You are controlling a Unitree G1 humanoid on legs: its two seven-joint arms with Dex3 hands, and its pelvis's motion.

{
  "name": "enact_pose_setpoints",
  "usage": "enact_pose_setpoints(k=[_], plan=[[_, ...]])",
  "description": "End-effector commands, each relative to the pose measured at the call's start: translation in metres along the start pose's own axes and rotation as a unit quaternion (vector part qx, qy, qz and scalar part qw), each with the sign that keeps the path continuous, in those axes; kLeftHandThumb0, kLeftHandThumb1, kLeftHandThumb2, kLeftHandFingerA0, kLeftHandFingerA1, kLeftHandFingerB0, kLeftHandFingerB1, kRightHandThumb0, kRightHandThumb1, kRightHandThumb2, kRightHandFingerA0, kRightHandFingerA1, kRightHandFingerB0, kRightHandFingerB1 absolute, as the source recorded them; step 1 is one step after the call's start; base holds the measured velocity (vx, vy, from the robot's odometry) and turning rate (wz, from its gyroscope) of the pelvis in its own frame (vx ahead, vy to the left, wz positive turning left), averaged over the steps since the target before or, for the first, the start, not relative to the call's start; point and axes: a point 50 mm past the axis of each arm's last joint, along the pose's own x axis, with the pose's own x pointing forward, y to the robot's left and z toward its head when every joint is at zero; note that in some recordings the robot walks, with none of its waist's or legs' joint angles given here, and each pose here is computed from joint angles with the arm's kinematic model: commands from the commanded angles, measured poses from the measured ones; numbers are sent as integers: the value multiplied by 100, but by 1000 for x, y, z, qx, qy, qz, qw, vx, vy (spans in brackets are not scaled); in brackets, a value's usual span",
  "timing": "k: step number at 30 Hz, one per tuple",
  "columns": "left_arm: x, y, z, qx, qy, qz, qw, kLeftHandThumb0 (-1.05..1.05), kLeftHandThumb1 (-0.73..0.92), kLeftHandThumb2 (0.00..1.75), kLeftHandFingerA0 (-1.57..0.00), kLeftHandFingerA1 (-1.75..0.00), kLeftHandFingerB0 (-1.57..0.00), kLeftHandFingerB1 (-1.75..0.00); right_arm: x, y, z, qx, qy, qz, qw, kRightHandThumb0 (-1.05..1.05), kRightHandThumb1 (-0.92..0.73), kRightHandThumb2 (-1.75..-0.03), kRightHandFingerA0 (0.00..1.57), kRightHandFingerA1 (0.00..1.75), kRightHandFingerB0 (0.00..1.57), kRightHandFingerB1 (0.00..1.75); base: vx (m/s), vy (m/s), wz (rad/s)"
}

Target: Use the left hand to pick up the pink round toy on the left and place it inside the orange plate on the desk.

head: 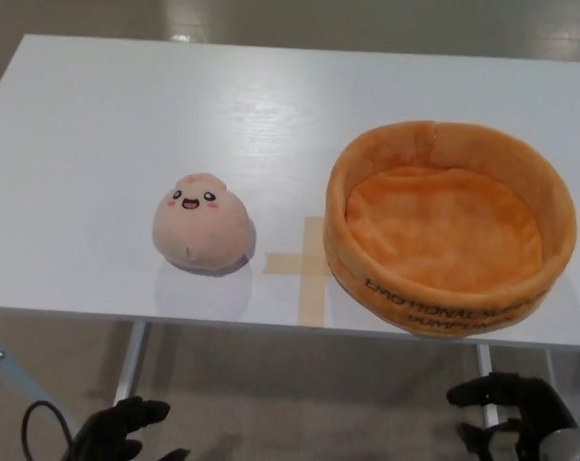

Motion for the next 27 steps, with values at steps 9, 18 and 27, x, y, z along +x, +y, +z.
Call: enact_pose_setpoints(k=[9,18,27], plan=[[-19,-14,-28,10,-3,-10,1000,-31,59,58,-40,-38,-37,-33,-13,13,-35,5,19,10,1000,-19,-44,-83,73,88,68,80,0,0,0],[-19,-12,-29,21,-6,-12,1000,-39,52,69,-33,-43,-34,-40,-13,14,-35,0,17,9,1000,-20,-44,-83,75,89,66,79,0,0,0],[-42,7,-30,46,-116,-80,989,-45,50,68,-26,-41,-23,-37,-13,11,-34,3,17,9,1000,-19,-44,-84,68,84,66,78,0,0,0]])
